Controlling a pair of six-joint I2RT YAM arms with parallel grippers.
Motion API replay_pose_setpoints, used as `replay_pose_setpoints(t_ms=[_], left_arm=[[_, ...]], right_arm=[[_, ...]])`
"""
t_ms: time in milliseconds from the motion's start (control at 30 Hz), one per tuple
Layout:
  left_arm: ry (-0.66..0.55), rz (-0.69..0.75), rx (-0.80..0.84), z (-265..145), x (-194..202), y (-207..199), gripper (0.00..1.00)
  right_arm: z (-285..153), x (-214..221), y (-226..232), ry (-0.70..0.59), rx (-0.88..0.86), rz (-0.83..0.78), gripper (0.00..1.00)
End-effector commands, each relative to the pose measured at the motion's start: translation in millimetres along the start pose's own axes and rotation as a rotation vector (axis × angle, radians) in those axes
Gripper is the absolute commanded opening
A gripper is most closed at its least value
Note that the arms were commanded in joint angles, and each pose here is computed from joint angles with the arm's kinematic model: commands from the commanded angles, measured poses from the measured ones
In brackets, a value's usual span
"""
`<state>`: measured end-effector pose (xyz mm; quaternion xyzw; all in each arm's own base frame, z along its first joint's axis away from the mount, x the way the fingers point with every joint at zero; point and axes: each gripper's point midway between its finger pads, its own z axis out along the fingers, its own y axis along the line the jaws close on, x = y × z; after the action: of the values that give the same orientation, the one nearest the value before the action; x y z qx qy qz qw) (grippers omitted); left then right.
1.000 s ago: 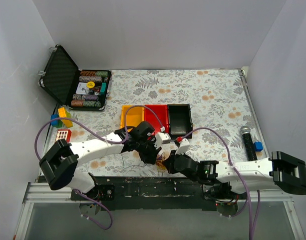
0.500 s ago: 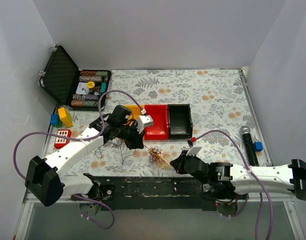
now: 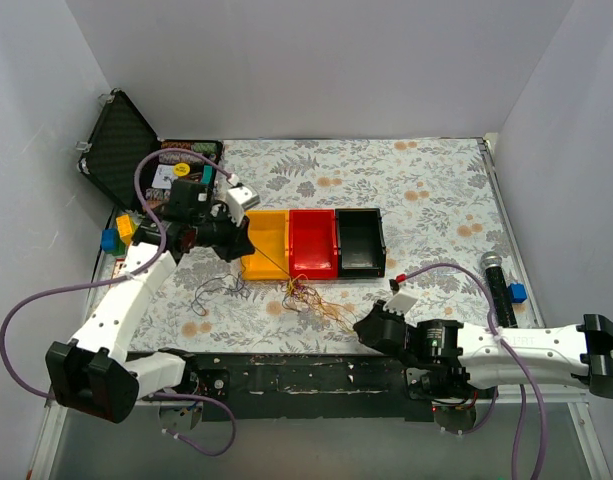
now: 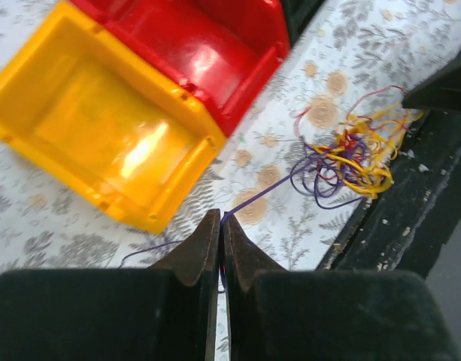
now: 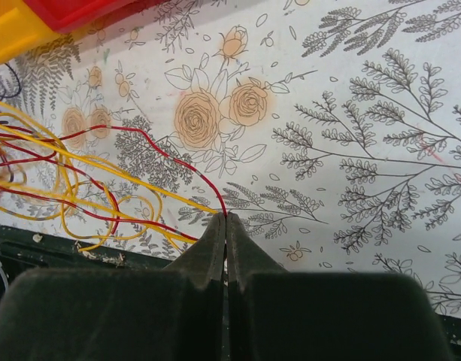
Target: Untangle the cables
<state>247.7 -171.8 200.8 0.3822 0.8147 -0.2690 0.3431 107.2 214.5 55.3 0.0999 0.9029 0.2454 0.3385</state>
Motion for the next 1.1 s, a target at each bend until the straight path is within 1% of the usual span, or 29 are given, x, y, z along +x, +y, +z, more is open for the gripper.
replay_pose_setpoints(t_ms=[0, 133, 233, 333, 467, 600, 633, 700, 733, 800, 900, 967, 1067], left_arm=[[-0.151, 0.074, -0.275, -60, -42, 66, 0.0], [-0.178, 0.014, -0.381, -99, -34, 108, 0.0], [-0.172, -0.016, -0.43, -121, -15, 128, 0.0], [-0.148, -0.012, -0.393, -121, -4, 119, 0.0], [-0.197, 0.013, -0.268, -118, -13, 86, 0.0], [-0.282, 0.011, -0.181, -133, -52, 66, 0.0], [-0.312, 0.036, -0.178, -144, -69, 61, 0.0], [-0.349, 0.057, -0.151, -157, -93, 53, 0.0], [-0.376, 0.073, -0.134, -165, -107, 46, 0.0], [-0.426, 0.09, -0.114, -179, -131, 36, 0.0], [-0.515, 0.106, -0.069, -201, -166, 14, 0.0], [-0.582, 0.147, -0.053, -215, -187, 1, 0.0], [-0.651, 0.169, -0.019, -230, -206, -14, 0.0]], right_arm=[[-16, 4, -98, 0.031, 0.369, -0.207, 0.01], [-22, -3, -93, 0.01, 0.395, -0.215, 0.01], [-28, -8, -96, -0.002, 0.421, -0.226, 0.01], [-29, -11, -91, -0.009, 0.404, -0.223, 0.01], [-24, -13, -67, -0.015, 0.297, -0.244, 0.01], [-19, -17, -34, -0.03, 0.173, -0.272, 0.01], [-19, -19, -26, -0.037, 0.145, -0.286, 0.01], [-19, -22, -13, -0.053, 0.109, -0.288, 0.02], [-19, -25, -6, -0.061, 0.089, -0.299, 0.06], [-21, -29, 8, -0.075, 0.046, -0.31, 0.18], [-24, -35, 25, -0.094, -0.006, -0.322, 0.27], [-25, -38, 32, -0.101, -0.024, -0.331, 0.34], [-27, -41, 34, -0.107, -0.027, -0.334, 0.38]])
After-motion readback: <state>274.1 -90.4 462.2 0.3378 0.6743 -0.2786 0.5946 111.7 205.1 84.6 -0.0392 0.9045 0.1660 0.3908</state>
